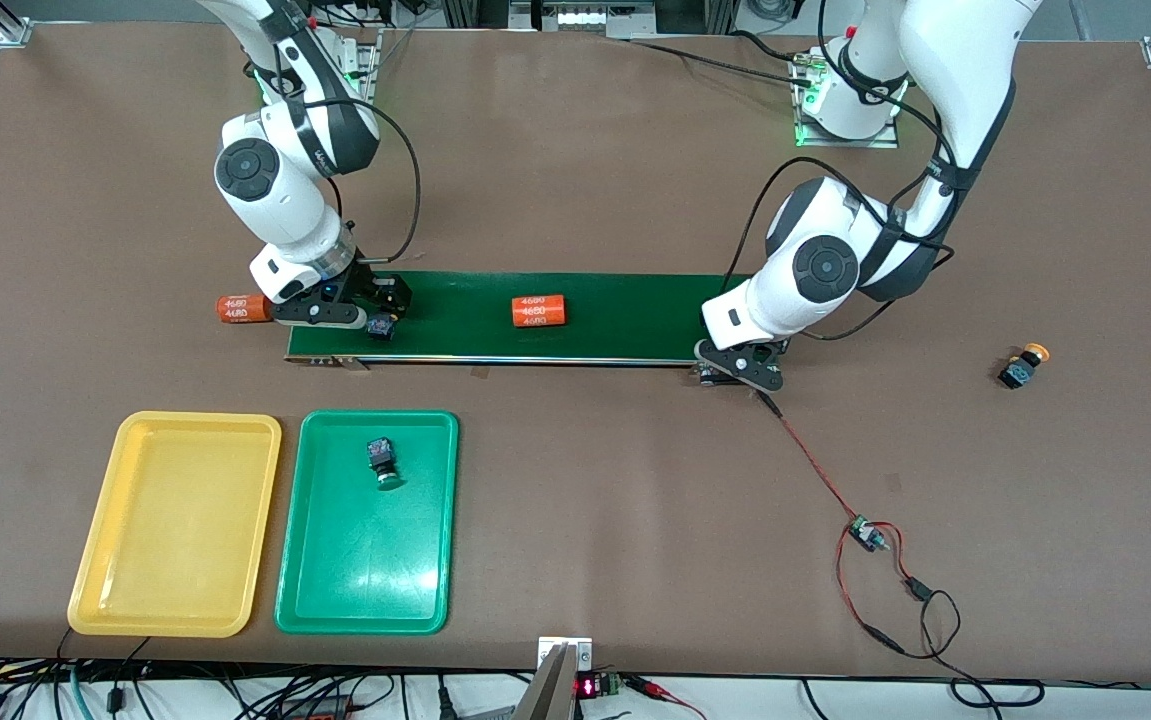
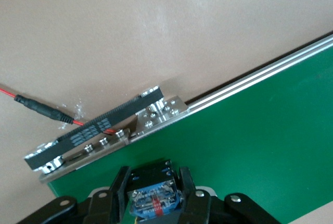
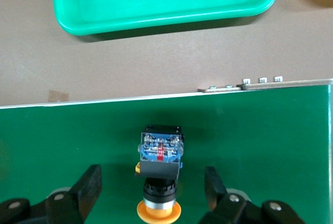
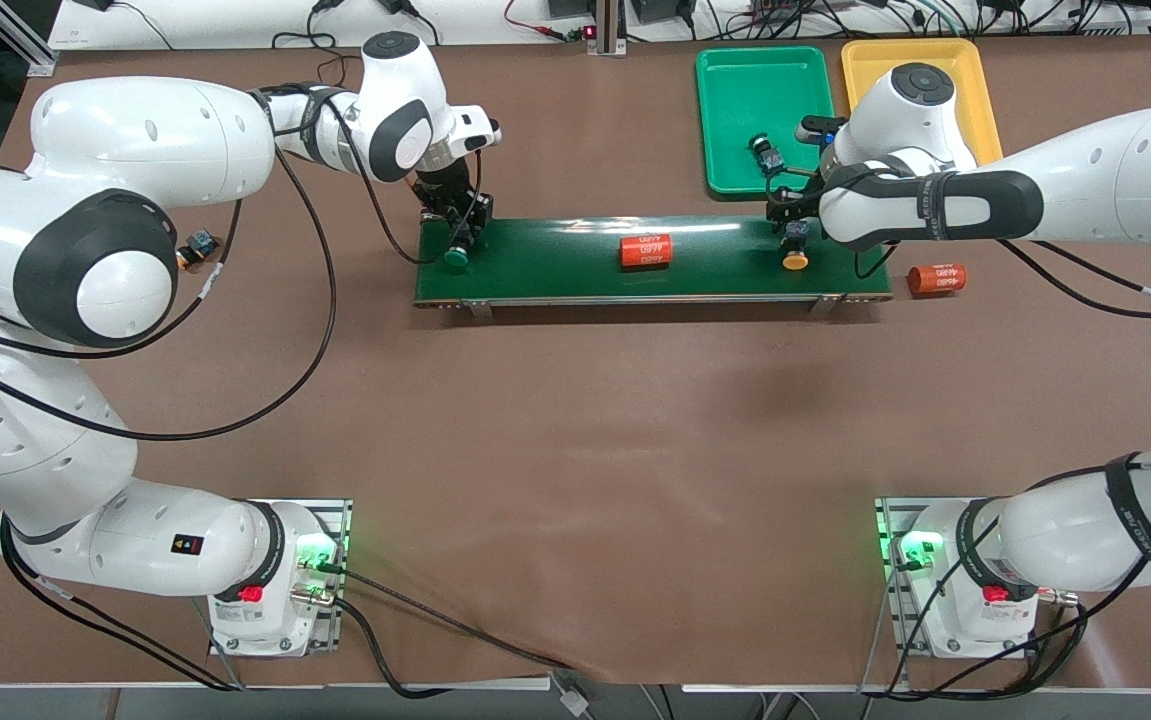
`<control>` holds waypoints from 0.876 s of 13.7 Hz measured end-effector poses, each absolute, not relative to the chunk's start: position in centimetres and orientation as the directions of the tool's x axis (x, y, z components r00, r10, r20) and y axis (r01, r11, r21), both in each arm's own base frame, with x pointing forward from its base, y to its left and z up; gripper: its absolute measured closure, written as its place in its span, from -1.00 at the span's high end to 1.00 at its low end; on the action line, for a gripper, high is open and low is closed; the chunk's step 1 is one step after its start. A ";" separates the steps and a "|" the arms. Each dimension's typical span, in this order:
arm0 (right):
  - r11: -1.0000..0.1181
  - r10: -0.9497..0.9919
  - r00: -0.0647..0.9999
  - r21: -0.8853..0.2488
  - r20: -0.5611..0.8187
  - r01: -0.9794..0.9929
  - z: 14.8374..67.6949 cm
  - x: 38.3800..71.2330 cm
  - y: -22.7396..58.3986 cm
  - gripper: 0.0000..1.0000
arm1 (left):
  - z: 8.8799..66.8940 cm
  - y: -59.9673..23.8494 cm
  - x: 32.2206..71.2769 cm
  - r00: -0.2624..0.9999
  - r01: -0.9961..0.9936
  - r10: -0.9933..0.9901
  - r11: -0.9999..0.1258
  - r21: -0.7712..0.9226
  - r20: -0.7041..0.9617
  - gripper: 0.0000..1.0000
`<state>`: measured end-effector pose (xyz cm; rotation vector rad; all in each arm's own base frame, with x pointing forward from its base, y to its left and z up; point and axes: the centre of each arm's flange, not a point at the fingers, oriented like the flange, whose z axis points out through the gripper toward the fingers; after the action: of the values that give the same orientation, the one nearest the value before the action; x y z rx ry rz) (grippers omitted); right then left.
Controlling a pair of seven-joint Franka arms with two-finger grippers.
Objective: Sort buttons by color to trays
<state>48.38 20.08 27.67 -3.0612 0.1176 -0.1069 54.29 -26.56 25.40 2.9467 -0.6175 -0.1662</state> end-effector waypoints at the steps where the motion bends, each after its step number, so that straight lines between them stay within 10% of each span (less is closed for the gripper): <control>1: -0.995 -0.075 0.995 -0.073 0.070 -0.069 27.5 48.5 19.8 0.77 | 25.4 -26.4 54.4 0.912 -0.389 -0.403 -0.910 0.145 -0.080 -0.15; 6: -0.997 -0.067 0.994 -0.056 0.089 -0.062 26.7 49.2 18.4 0.74 | 24.5 -26.1 54.4 0.913 -0.383 -0.398 -0.912 0.146 -0.092 -0.06; 12: -0.996 -0.075 0.992 -0.064 0.098 -0.069 25.7 49.7 17.9 0.64 | 29.4 -26.4 55.7 0.913 -0.392 -0.403 -0.910 0.132 -0.067 0.99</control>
<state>49.66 17.86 25.69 -3.0754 0.1118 -0.1553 55.67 -26.45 29.45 2.9583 -0.6175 -0.1401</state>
